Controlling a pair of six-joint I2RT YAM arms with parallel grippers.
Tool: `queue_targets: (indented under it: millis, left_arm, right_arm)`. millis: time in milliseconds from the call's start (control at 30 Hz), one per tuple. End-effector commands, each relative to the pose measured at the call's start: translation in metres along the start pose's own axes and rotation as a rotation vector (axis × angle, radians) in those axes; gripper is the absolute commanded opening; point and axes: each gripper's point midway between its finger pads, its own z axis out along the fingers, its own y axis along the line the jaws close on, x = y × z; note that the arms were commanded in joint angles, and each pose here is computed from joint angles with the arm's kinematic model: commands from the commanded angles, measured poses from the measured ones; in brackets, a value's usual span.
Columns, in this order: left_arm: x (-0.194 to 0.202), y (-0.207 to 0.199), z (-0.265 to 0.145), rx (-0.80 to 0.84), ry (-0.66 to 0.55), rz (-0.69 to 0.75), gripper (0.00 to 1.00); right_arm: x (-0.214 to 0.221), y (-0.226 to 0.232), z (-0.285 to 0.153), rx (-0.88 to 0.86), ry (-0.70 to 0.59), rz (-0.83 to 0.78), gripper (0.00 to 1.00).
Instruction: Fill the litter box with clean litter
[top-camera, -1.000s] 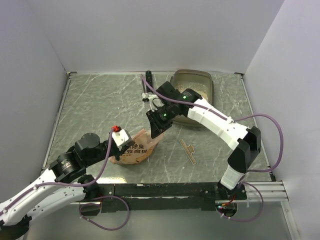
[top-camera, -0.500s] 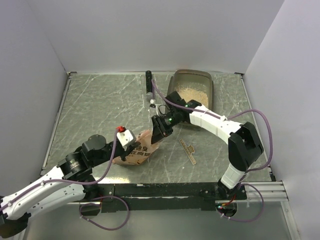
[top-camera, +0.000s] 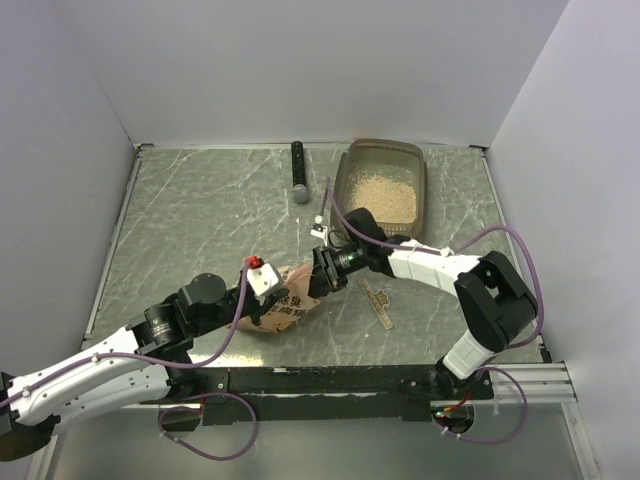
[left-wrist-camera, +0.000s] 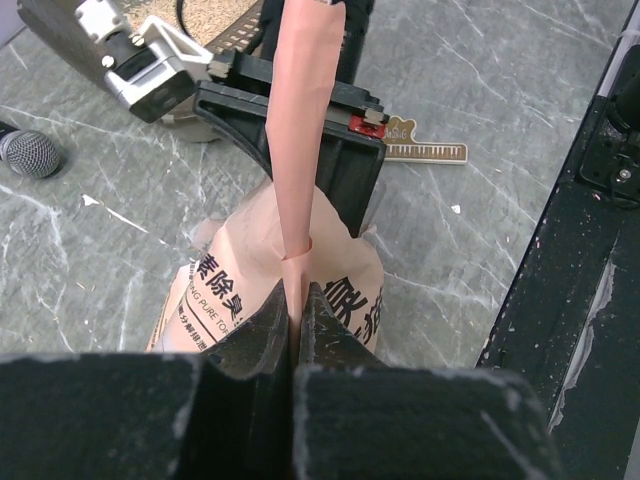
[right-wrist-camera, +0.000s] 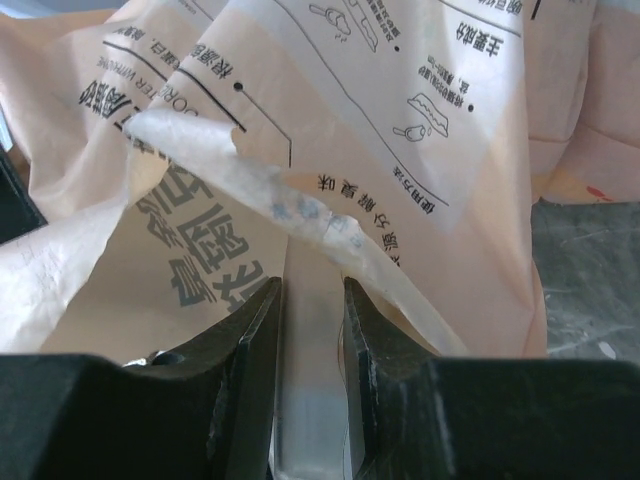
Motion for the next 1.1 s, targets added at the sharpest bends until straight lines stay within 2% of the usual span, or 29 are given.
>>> queue_targets:
  millis: [0, 500, 867, 1067]
  left_arm:
    - [-0.005, 0.006, 0.002, -0.044, -0.036, -0.016, 0.01]
    - [0.001, 0.009, 0.000, -0.070, -0.033, -0.021, 0.01]
    - [0.001, 0.014, -0.001, -0.101, -0.035, -0.027, 0.01]
    - [0.002, 0.017, -0.003, -0.119, -0.034, -0.030, 0.01]
  right_arm:
    - [-0.002, 0.027, -0.006, -0.105, -0.069, -0.064, 0.00]
    - [0.016, 0.052, -0.048, -0.184, -0.190, -0.083, 0.00]
    - [0.035, 0.048, -0.068, -0.191, -0.280, -0.024, 0.00]
    - [0.038, 0.049, -0.081, -0.164, -0.372, 0.009, 0.00]
